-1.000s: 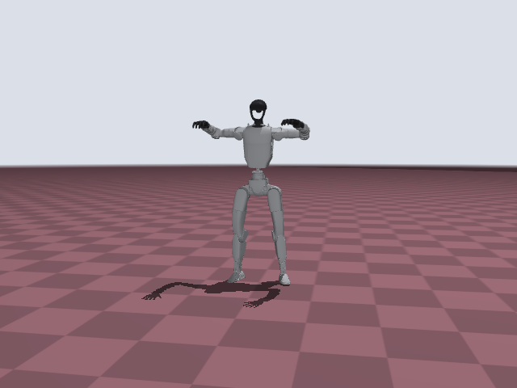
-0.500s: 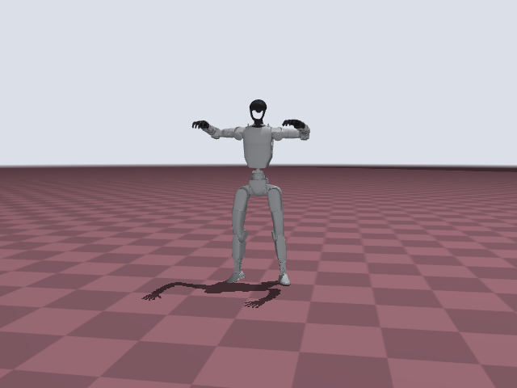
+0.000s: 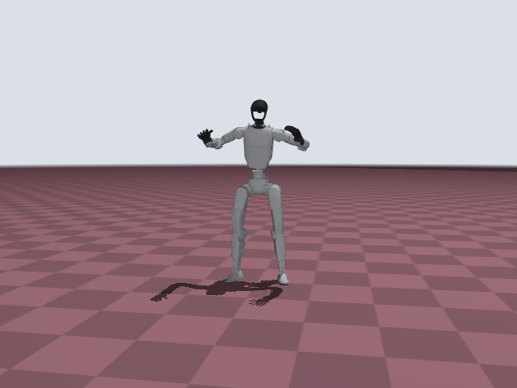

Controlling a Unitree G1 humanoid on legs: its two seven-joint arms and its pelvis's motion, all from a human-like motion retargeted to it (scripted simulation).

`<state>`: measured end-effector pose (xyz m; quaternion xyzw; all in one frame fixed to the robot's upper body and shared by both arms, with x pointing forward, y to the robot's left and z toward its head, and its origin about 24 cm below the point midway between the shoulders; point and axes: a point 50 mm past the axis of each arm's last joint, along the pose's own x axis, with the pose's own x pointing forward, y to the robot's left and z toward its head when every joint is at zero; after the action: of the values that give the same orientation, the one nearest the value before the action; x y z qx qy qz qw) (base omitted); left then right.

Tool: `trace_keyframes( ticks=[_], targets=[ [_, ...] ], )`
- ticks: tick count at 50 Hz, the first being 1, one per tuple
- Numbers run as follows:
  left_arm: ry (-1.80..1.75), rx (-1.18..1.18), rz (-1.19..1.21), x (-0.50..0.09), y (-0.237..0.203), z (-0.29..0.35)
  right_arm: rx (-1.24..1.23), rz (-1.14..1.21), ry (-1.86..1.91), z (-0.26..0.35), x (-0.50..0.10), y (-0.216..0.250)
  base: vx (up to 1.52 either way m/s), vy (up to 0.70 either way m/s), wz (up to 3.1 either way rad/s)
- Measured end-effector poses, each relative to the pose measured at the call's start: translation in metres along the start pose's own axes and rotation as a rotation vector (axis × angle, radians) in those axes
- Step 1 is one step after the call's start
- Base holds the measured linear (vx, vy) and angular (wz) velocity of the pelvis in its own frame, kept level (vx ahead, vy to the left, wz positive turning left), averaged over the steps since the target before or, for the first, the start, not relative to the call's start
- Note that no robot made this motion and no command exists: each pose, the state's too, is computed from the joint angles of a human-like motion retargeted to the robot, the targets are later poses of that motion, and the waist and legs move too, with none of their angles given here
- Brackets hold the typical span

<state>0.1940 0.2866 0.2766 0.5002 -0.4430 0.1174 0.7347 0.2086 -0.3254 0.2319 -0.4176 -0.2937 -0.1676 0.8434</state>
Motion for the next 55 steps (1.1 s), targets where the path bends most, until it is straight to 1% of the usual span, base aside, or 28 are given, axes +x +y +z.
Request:
trace_keyframes(
  ticks=[4,9,12,15,18,20,22,25,27,30,32,35,38,41,44,47,49,52,55],
  targets=[
    [0.19,-0.216,0.149,-0.022,-0.04,-0.014,0.376,-0.227,0.189,-0.02,-0.012,0.06,-0.15,0.02,-0.04],
    [0.538,-0.694,0.221,-0.058,-0.12,-0.013,0.911,-0.414,0.399,-0.002,-0.004,0.143,-0.16,-0.01,-0.16],
    [0.746,-0.93,0.154,-0.083,-0.167,-0.005,1.115,-0.433,0.418,0.023,0.018,0.168,-0.14,-0.01,-0.15],
    [0.88,-1.004,-0.021,-0.111,-0.2,0.001,1.151,-0.4,0.302,0.05,0.047,0.168,-0.11,-0.04,-0.15],
    [0.934,-0.909,-0.246,-0.141,-0.22,-0.002,1.011,-0.363,0.076,0.077,0.079,0.145,-0.08,-0.09,-0.17],
    [0.981,-0.81,-0.372,-0.162,-0.227,-0.01,0.843,-0.354,-0.086,0.096,0.1,0.125,-0.12,-0.16,-0.29],
    [1.12,-0.737,-0.422,-0.182,-0.23,-0.026,0.559,-0.361,-0.227,0.121,0.126,0.11,-0.23,-0.23,-0.38],
    [1.249,-0.663,-0.472,-0.206,-0.237,-0.034,0.287,-0.408,-0.432,0.154,0.152,0.076,-0.03,-0.03,-0.06],
    [1.266,-0.643,-0.454,-0.207,-0.242,-0.032,0.109,-0.454,-0.545,0.177,0.164,0.057,0.02,-0.03,-0.09],
    [1.15,-0.667,-0.362,-0.182,-0.249,-0.015,-0.135,-0.538,-0.685,0.21,0.176,0.035,0.04,-0.08,-0.21],
    [0.997,-0.768,-0.3,-0.147,-0.253,0.007,-0.269,-0.578,-0.755,0.229,0.181,0.025,0.04,-0.11,-0.21],
    [0.745,-0.98,-0.295,-0.084,-0.256,0.042,-0.434,-0.593,-0.821,0.251,0.188,0.016,0.05,-0.1,-0.14],
    [0.544,-1.07,-0.334,-0.012,-0.257,0.057,-0.547,-0.569,-0.841,0.264,0.195,0.011,0.07,-0.08,-0.04],
    [0.434,-1.003,-0.269,0.068,-0.247,0.057,-0.616,-0.54,-0.836,0.274,0.202,0.007,0.09,-0.06,0.02],
    [0.337,-0.9,-0.081,0.151,-0.209,0.059,-0.645,-0.506,-0.821,0.28,0.208,0.005,0.1,-0.05,-0.02],
    [0.184,-0.85,0.142,0.222,-0.143,0.078,-0.625,-0.452,-0.798,0.283,0.213,0.006,0.09,-0.06,-0.14],
    [0.055,-0.844,0.266,0.256,-0.092,0.102,-0.574,-0.398,-0.773,0.282,0.215,0.007,0.07,-0.08,-0.25],
    [-0.125,-0.841,0.406,0.286,-0.023,0.144,-0.449,-0.304,-0.72,0.276,0.218,0.01,0.06,-0.11,-0.32],
    [-0.258,-0.816,0.502,0.296,0.027,0.18,-0.307,-0.227,-0.665,0.268,0.22,0.013,0.04,-0.12,-0.31]
  ],
)
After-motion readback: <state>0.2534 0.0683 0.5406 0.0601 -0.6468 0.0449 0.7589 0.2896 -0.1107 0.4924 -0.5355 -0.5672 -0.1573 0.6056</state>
